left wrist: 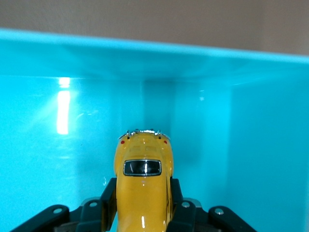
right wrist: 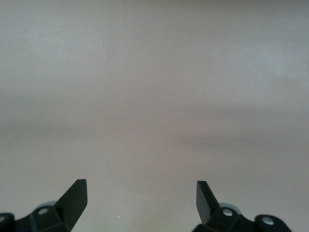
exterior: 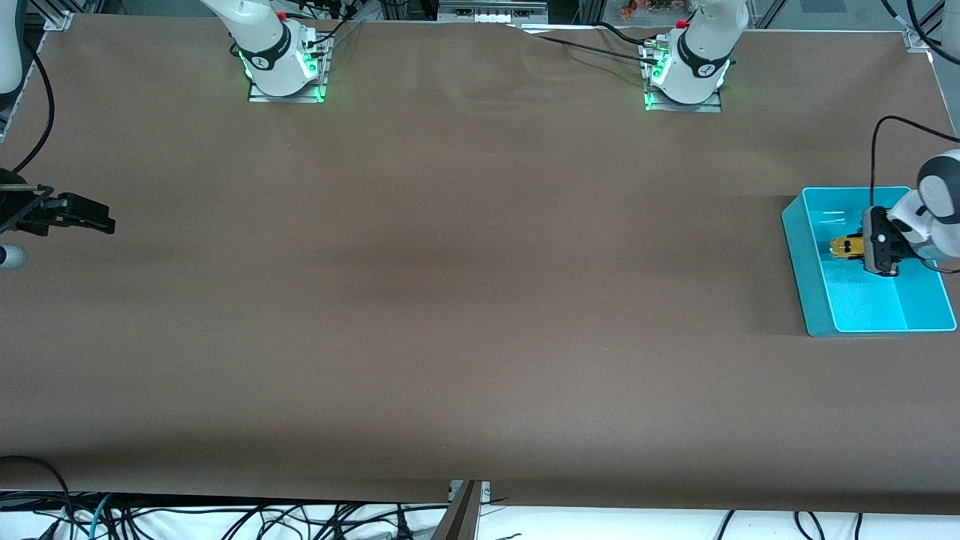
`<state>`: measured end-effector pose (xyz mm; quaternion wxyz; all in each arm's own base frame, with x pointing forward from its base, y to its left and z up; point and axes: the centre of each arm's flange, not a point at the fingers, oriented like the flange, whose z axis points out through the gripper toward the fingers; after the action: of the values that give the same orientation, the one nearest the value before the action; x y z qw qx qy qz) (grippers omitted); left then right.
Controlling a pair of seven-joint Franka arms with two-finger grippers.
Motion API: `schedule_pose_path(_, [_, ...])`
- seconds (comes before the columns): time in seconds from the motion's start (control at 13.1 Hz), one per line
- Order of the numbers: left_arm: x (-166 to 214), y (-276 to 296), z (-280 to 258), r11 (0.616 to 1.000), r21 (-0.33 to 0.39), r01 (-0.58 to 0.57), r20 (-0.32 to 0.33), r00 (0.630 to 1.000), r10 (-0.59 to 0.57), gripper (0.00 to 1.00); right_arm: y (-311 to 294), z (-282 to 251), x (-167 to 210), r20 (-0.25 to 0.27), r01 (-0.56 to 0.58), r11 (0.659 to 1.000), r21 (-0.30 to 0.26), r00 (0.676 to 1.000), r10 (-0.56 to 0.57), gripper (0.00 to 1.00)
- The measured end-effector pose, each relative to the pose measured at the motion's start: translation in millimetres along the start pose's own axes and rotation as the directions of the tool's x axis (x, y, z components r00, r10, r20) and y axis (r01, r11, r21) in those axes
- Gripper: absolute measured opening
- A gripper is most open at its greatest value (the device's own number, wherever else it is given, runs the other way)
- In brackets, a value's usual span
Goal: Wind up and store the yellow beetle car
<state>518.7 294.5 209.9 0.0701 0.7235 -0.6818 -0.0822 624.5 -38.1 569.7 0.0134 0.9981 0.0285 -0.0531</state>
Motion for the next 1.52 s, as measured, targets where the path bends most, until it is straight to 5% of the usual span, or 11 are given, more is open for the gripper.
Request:
schedule_pose_path(0.23, [-6.5,4.2,18.1,1.000,0.025,0.009,0.002,1.000,-0.009,0.47,0.0,0.0,0.0,0.000,0.000,1.000,0.000,1.000,0.000,1.00])
schedule_pose_path(0.61, [0.2,-3.0,-23.7,1.000,0.013,-0.020,-0.001,1.000,0.020,0.97,0.0,0.0,0.0,0.000,0.000,1.000,0.000,1.000,0.000,1.00])
schedule_pose_path(0.84, [27.7,-0.8,-110.8,0.996,-0.071,0.048,-0.023,0.998,-0.050,1.00,0.0,0.0,0.0,0.000,0.000,1.000,0.000,1.000,0.000,1.00])
schedule_pose_path(1.07, [98.4,-2.3,-195.4,0.967,-0.120,0.223,0.000,0.974,-0.225,1.00,-0.1,0.0,0.0,0.000,0.000,1.000,0.000,1.000,0.000,1.00])
schedule_pose_path(1.29, [196.8,-6.2,-246.4,0.882,-0.121,0.455,0.051,0.890,-0.452,1.00,-0.1,0.0,0.0,0.000,0.000,1.000,0.000,1.000,0.000,1.00])
schedule_pose_path(1.52, [289.7,-0.1,-278.1,0.697,-0.087,0.712,0.068,0.702,-0.709,1.00,-0.1,0.0,0.0,0.000,0.000,1.000,0.000,1.000,0.000,1.00])
